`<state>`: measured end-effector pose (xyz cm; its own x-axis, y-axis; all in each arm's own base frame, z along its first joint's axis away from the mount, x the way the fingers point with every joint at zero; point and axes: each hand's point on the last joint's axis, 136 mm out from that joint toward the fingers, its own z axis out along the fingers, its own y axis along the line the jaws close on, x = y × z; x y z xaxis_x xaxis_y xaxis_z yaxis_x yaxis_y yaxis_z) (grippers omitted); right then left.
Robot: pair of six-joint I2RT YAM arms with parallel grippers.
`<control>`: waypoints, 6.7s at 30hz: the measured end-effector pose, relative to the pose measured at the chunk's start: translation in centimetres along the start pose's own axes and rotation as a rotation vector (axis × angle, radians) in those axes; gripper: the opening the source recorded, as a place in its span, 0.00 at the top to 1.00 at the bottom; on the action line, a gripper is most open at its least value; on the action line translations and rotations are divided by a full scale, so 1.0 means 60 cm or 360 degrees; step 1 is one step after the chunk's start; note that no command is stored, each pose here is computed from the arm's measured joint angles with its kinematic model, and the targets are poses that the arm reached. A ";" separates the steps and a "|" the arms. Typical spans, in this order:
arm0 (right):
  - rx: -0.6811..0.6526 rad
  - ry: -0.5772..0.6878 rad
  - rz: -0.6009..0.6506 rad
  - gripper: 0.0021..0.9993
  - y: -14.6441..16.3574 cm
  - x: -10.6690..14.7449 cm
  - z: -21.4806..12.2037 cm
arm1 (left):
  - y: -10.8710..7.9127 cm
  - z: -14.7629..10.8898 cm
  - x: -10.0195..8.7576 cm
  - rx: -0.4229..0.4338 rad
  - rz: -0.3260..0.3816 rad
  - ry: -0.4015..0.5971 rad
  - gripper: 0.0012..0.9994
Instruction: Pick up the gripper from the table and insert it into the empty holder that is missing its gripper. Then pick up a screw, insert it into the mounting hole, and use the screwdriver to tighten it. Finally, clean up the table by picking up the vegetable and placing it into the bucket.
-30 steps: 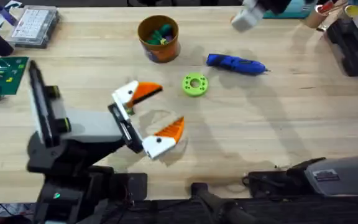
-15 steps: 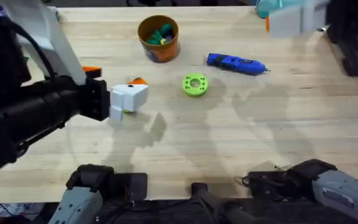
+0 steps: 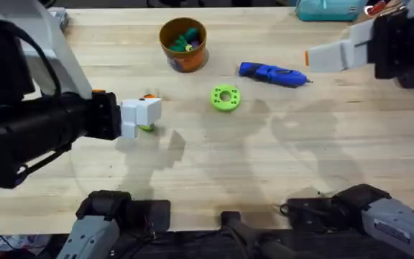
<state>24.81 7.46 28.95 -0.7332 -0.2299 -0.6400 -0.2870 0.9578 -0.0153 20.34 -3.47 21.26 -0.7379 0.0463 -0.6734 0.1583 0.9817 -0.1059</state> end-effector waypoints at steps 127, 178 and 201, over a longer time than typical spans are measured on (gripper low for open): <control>0.0000 0.0112 -0.0018 0.00 0.001 0.006 0.031 | -0.001 0.001 -0.055 -0.0136 -0.0361 0.0626 0.01; 0.0000 0.0112 -0.0018 0.00 0.001 0.006 0.031 | -0.001 0.001 -0.055 -0.0136 -0.0361 0.0626 0.01; 0.0000 0.0112 -0.0018 0.00 0.001 0.006 0.031 | -0.001 0.001 -0.055 -0.0136 -0.0361 0.0626 0.01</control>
<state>25.70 7.73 27.27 -0.7715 -0.2524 -0.5840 -0.2955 0.9551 -0.0224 22.83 -3.70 23.46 -0.9432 -0.1208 -0.3095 -0.0781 0.9861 -0.1467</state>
